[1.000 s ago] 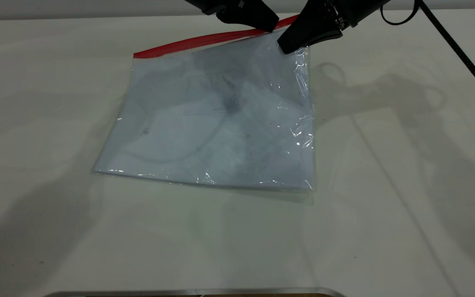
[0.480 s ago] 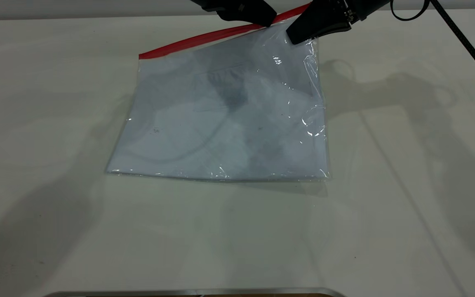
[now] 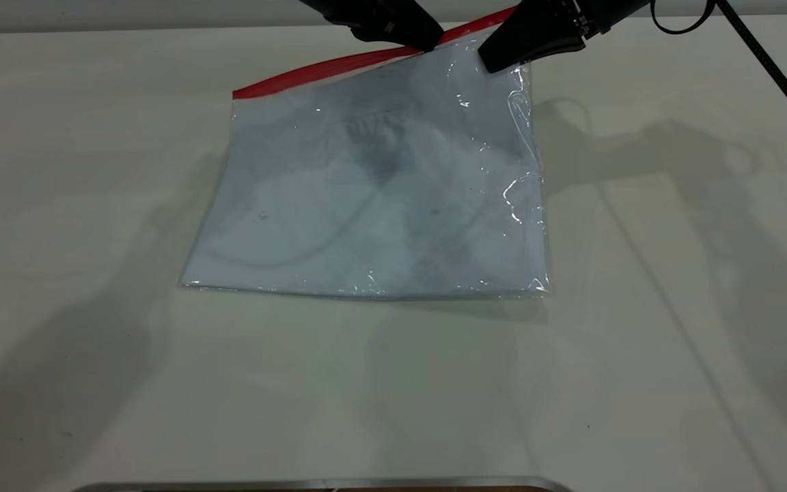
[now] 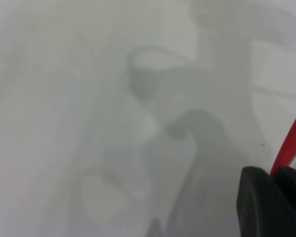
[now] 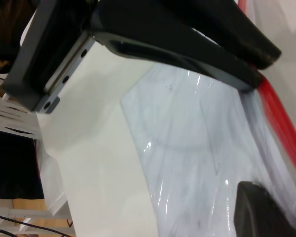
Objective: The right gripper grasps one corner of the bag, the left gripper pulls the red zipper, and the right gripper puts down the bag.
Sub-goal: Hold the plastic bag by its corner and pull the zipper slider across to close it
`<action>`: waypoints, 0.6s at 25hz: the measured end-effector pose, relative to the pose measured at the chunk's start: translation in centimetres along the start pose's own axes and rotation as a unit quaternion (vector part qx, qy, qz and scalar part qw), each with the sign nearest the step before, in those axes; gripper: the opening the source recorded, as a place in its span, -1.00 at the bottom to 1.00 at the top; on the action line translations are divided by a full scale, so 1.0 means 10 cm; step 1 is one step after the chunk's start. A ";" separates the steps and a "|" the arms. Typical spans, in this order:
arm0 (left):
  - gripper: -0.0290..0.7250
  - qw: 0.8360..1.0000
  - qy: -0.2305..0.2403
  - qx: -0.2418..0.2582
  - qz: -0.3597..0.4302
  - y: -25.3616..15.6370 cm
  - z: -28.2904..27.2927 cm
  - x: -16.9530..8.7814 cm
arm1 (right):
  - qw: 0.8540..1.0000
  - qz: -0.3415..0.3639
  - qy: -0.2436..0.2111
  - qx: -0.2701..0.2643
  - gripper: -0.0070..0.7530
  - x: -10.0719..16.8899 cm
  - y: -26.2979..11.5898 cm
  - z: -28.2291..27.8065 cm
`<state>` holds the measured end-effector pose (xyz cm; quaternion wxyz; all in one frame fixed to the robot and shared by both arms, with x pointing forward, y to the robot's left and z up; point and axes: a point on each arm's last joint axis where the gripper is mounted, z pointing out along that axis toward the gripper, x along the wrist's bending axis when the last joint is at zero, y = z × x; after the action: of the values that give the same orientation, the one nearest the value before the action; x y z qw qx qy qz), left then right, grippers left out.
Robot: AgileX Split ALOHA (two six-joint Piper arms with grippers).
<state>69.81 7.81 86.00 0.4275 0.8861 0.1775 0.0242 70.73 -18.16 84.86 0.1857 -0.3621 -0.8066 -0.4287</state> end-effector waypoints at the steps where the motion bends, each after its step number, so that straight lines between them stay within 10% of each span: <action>1: -0.78 1.000 0.002 0.001 0.001 -0.01 -0.01 0.01 | 1.000 0.000 -0.001 -0.001 -0.89 -0.01 0.00 -0.01; 15: -0.77 0.999 0.022 0.009 -0.033 -0.29 -0.06 0.23 | 1.000 0.013 -0.006 -0.019 -0.89 -0.09 -0.02 -0.13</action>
<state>71.01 10.72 83.94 0.4164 0.8827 0.2161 0.0281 71.18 -19.69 84.98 0.1798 -0.3784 -0.7947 -0.4391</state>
